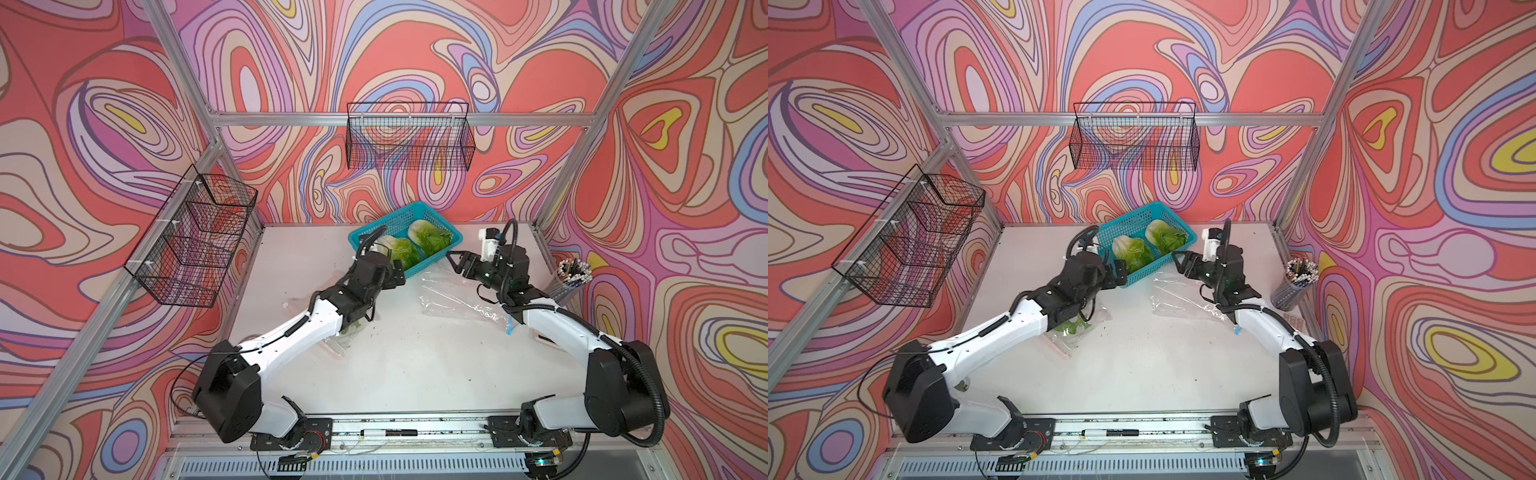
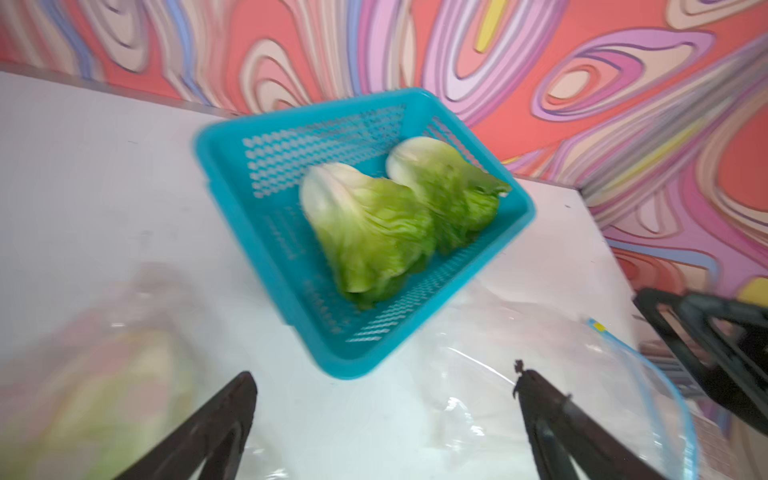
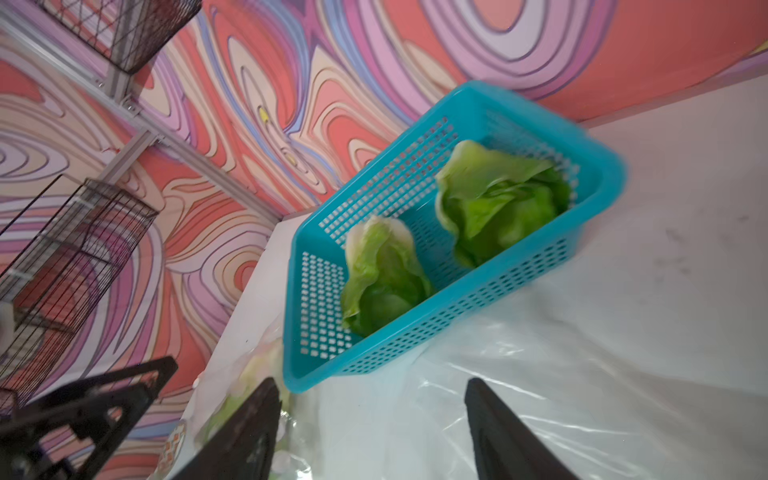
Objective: Open the zip-top bag and take out the chinese cabbages
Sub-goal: Place the Chinese cabbage in the basket, then adjust the zipper food storage bag at the center of the board.
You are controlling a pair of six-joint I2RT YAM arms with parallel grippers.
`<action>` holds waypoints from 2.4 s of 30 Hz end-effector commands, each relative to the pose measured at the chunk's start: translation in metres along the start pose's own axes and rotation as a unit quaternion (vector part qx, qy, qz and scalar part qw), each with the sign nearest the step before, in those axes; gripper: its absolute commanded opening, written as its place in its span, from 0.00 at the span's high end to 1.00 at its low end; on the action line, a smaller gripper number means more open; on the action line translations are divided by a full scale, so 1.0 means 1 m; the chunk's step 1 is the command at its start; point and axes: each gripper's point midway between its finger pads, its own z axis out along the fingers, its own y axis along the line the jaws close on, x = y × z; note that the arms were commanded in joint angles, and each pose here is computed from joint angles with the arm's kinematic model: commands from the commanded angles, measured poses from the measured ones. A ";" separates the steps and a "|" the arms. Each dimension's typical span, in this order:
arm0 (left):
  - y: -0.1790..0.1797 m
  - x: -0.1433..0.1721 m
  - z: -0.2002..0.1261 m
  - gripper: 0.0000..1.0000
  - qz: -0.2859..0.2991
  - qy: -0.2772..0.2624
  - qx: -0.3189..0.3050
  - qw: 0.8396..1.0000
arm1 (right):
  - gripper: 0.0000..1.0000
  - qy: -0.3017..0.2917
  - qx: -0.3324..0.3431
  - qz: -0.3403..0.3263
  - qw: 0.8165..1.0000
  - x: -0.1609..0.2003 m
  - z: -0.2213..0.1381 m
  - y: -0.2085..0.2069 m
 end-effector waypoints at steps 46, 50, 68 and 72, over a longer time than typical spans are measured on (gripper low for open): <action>0.169 0.145 -0.008 0.28 -0.165 0.242 -0.082 0.952 | 0.33 0.261 -0.064 0.017 0.963 0.234 0.134 0.098; 0.170 0.146 -0.025 0.27 -0.195 0.216 -0.099 0.952 | 0.33 0.259 -0.059 0.012 0.964 0.226 0.132 0.091; 0.200 0.141 -0.050 0.06 -0.194 0.197 -0.139 0.951 | 0.29 0.237 -0.049 -0.026 0.970 0.208 0.087 0.074; 0.194 0.147 -0.045 0.07 -0.225 0.199 -0.115 0.947 | 0.28 0.235 -0.044 -0.028 0.971 0.205 0.081 0.068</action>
